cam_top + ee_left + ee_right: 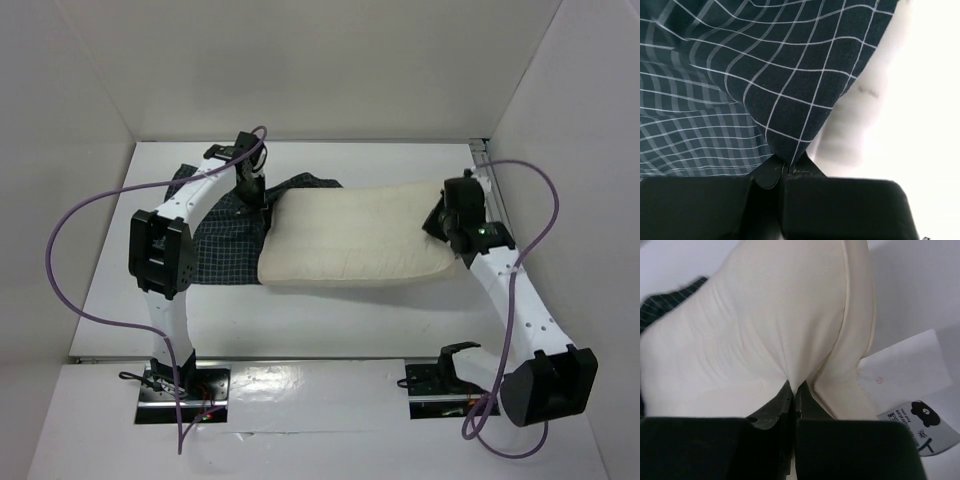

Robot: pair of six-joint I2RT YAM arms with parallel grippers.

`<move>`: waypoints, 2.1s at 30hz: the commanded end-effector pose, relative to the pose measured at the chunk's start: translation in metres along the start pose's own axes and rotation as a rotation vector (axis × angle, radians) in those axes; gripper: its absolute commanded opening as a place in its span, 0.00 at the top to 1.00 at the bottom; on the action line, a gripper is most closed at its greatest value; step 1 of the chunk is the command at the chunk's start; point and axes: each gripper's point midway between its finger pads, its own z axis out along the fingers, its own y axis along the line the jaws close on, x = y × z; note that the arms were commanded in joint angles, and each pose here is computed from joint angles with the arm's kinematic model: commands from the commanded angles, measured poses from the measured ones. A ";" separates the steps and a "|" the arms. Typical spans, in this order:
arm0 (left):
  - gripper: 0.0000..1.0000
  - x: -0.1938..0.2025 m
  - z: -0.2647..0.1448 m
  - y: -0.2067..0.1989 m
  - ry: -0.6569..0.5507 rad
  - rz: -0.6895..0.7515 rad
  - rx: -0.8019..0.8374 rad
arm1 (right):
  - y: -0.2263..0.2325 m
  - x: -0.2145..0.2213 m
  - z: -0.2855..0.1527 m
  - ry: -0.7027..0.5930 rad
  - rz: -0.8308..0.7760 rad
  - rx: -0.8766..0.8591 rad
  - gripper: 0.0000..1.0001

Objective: Put the pillow into the pillowcase

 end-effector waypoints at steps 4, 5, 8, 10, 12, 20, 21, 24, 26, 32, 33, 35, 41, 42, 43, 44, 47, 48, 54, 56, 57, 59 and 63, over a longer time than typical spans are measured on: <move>1.00 -0.002 0.011 -0.003 0.022 0.017 0.021 | 0.051 -0.088 0.012 -0.160 -0.141 -0.085 1.00; 1.00 -0.002 0.011 -0.003 0.022 0.017 0.021 | 0.057 -0.096 0.018 -0.192 -0.144 -0.102 1.00; 1.00 -0.005 0.017 -0.006 0.036 0.017 0.029 | 0.048 -0.090 0.057 -0.160 -0.172 -0.051 0.98; 1.00 -0.007 0.022 -0.013 0.042 0.025 0.042 | 0.039 -0.084 0.084 -0.114 -0.211 0.021 0.50; 1.00 -0.012 0.021 -0.013 0.030 0.026 0.031 | 0.038 -0.073 0.085 -0.070 -0.219 0.051 0.38; 0.50 -0.033 0.003 -0.005 -0.046 -0.051 -0.017 | 0.159 0.013 0.002 -0.048 -0.504 -0.288 0.14; 0.40 -0.035 -0.005 -0.006 -0.064 -0.051 -0.010 | 0.173 0.027 -0.009 -0.048 -0.548 -0.350 0.14; 0.24 -0.039 -0.030 0.018 -0.113 -0.141 -0.030 | 0.202 0.078 -0.023 -0.010 -0.660 -0.461 0.13; 0.23 -0.036 -0.049 0.036 -0.144 -0.208 -0.023 | 0.215 0.107 -0.020 0.026 -0.710 -0.488 0.13; 0.24 0.021 -0.061 0.041 -0.131 -0.287 0.071 | 0.241 0.170 0.003 0.050 -0.834 -0.478 0.12; 0.24 0.028 -0.062 0.042 -0.138 -0.303 0.076 | 0.238 0.183 0.017 0.077 -0.855 -0.454 0.13; 0.25 0.056 -0.063 0.040 -0.141 -0.309 0.130 | 0.241 0.193 0.028 0.095 -0.853 -0.466 0.30; 0.25 0.106 -0.061 0.038 -0.217 -0.317 0.203 | 0.243 0.194 0.024 0.125 -0.844 -0.508 1.00; 0.25 0.109 -0.062 0.036 -0.219 -0.330 0.218 | 0.242 0.190 0.020 0.115 -0.847 -0.515 1.00; 0.25 0.113 -0.062 0.035 -0.221 -0.338 0.231 | 0.240 0.191 0.020 0.123 -0.853 -0.509 1.00; 0.24 0.118 -0.062 0.029 -0.229 -0.330 0.267 | 0.242 0.187 0.016 0.113 -0.846 -0.517 1.00; 0.23 0.123 -0.063 0.022 -0.242 -0.334 0.296 | 0.230 0.176 0.022 0.102 -0.845 -0.457 1.00; 0.21 0.125 -0.066 0.018 -0.248 -0.322 0.305 | 0.230 0.171 0.021 0.087 -0.840 -0.452 1.00; 0.21 0.145 -0.076 0.030 -0.231 -0.327 0.250 | 0.219 0.153 0.024 0.065 -0.781 -0.404 1.00; 0.21 0.150 -0.085 0.031 -0.243 -0.326 0.256 | 0.216 0.147 0.027 0.051 -0.762 -0.376 1.00; 0.21 0.152 -0.087 0.032 -0.246 -0.325 0.258 | 0.220 0.144 0.026 0.044 -0.758 -0.382 1.00; 0.21 0.153 -0.092 0.032 -0.256 -0.333 0.265 | 0.219 0.140 0.030 0.036 -0.751 -0.366 1.00; 0.19 0.151 -0.098 0.037 -0.282 -0.330 0.236 | 0.221 0.131 0.024 0.020 -0.721 -0.382 1.00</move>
